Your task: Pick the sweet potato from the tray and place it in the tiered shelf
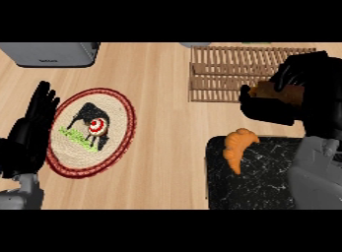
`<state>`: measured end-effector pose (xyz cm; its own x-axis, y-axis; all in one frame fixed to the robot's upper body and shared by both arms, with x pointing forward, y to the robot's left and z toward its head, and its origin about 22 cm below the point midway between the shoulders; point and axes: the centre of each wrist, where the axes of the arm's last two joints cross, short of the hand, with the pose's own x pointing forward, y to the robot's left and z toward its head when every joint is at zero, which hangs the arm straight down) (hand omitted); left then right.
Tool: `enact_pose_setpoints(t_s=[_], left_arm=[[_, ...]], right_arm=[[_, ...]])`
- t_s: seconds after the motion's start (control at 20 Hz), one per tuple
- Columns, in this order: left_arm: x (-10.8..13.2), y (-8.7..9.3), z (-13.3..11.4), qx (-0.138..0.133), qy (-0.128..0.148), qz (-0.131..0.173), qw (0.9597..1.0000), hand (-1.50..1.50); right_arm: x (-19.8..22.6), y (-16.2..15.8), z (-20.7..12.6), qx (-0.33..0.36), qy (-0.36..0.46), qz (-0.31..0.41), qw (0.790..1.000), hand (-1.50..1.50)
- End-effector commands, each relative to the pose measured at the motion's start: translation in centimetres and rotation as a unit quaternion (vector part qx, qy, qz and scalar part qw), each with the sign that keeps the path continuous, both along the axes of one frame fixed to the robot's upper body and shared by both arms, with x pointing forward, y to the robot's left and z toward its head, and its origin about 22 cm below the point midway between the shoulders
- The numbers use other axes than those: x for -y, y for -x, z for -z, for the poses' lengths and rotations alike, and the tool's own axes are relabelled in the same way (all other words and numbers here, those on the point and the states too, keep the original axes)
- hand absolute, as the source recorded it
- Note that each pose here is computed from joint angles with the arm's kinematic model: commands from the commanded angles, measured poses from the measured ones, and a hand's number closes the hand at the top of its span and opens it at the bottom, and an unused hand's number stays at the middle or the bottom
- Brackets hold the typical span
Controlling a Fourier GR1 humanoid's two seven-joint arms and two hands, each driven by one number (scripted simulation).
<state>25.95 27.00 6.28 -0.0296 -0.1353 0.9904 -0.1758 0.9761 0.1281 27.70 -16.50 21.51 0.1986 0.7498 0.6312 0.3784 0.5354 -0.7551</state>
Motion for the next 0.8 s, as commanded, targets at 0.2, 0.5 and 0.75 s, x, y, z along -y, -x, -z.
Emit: enact_pose_setpoints(t_s=[0.2,0.5,0.75], left_arm=[[1.3,1.3,1.1,0.004,0.005,0.008,0.9999,0.00],[-0.2,0.3,1.8,-0.002,-0.004,-0.005,1.0000,0.00],[0.0,-0.5,0.6,0.007,-0.007,0.001,0.9999,0.00]], right_arm=[[5.2,-6.5,3.1,0.030,-0.011,0.026,0.999,1.50],[5.7,-8.3,5.3,0.051,-0.024,0.023,0.998,1.50],[4.9,-11.6,5.8,0.060,-0.027,0.015,0.998,1.50]])
